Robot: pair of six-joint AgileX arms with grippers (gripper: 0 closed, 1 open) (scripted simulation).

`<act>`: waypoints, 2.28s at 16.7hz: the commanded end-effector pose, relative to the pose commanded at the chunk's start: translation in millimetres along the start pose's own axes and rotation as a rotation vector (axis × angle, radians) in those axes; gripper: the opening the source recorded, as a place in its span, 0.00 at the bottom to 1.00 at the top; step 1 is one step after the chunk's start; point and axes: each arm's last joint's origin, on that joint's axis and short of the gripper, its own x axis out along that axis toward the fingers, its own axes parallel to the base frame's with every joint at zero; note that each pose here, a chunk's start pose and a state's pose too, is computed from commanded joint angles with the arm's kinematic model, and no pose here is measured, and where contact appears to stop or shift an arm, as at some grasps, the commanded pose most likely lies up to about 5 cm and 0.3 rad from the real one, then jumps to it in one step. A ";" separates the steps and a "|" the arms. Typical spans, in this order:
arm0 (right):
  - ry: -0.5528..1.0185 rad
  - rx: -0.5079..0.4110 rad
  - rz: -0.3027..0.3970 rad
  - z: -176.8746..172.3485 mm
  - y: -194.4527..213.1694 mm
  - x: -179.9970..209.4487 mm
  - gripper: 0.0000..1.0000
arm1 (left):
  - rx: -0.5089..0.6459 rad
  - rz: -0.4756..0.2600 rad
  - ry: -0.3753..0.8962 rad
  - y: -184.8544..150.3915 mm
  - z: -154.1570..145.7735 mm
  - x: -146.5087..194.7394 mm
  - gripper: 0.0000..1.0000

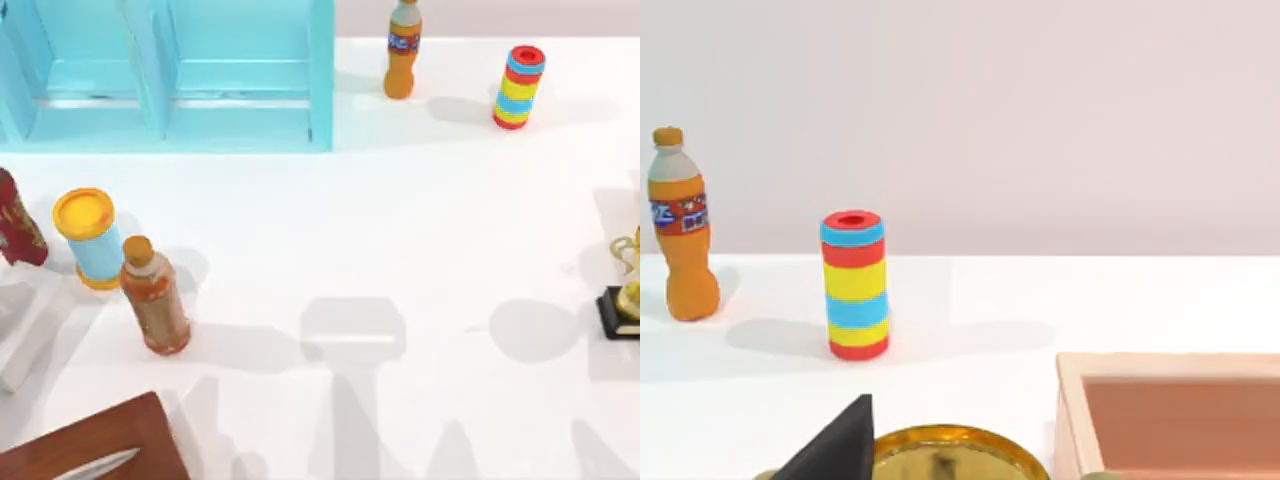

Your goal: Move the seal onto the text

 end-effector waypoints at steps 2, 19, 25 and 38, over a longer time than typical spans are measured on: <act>0.000 0.000 0.000 0.0 0.0 0.0 1.00 | 0.005 -0.004 0.013 14.1 10.6 30.6 1.00; 0.000 0.000 0.000 0.0 0.0 0.0 1.00 | -0.016 -0.025 0.136 177.0 -156.4 194.3 1.00; 0.000 0.000 0.000 0.0 0.0 0.0 1.00 | -0.019 -0.029 0.141 175.2 -157.9 194.7 1.00; 0.000 0.000 0.000 0.0 0.0 0.0 1.00 | -0.017 -0.027 0.136 174.8 -169.1 289.5 1.00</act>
